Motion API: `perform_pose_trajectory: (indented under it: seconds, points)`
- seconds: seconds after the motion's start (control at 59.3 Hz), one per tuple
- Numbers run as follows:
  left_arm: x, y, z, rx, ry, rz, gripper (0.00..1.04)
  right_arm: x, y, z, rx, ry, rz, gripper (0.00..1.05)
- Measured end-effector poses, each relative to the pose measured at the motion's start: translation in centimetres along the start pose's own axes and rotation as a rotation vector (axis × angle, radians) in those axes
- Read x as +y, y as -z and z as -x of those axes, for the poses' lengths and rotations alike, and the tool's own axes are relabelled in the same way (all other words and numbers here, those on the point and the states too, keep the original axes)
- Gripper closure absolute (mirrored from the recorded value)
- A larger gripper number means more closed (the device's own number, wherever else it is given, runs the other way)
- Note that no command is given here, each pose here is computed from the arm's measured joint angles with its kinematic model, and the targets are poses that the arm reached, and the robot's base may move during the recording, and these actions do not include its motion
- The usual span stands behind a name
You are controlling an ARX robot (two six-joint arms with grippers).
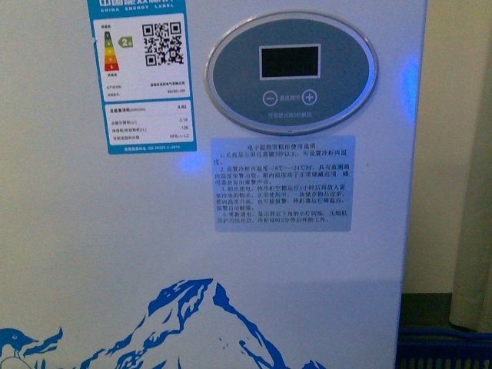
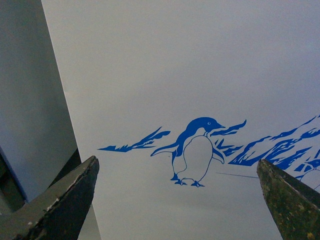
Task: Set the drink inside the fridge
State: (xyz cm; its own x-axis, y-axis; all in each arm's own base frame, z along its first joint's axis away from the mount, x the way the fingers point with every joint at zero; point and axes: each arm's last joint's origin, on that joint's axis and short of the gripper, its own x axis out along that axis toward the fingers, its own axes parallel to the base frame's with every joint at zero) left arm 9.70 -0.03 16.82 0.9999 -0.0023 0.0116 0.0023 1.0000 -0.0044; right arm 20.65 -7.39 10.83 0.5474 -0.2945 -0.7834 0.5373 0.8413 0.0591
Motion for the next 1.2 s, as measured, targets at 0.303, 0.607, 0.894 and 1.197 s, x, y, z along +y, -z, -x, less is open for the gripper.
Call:
perform_pose_trajectory:
  seconds: [0.303, 0.607, 0.894, 1.197]
  points:
    - [0.0, 0.0, 0.0, 0.000, 0.000, 0.000, 0.08, 4.8, 0.5, -10.6, 0.185, 0.065, -0.036, 0.07]
    - [0.0, 0.0, 0.0, 0.000, 0.000, 0.000, 0.08, 8.2, 1.7, -19.1, 0.261, 0.129, -0.070, 0.07]
    - [0.0, 0.0, 0.0, 0.000, 0.000, 0.000, 0.08, 8.9, 4.3, -24.7, 0.333, 0.185, -0.074, 0.07]
    - [0.0, 0.0, 0.0, 0.000, 0.000, 0.000, 0.08, 9.7, 6.1, -28.9, 0.367, 0.193, -0.106, 0.07]
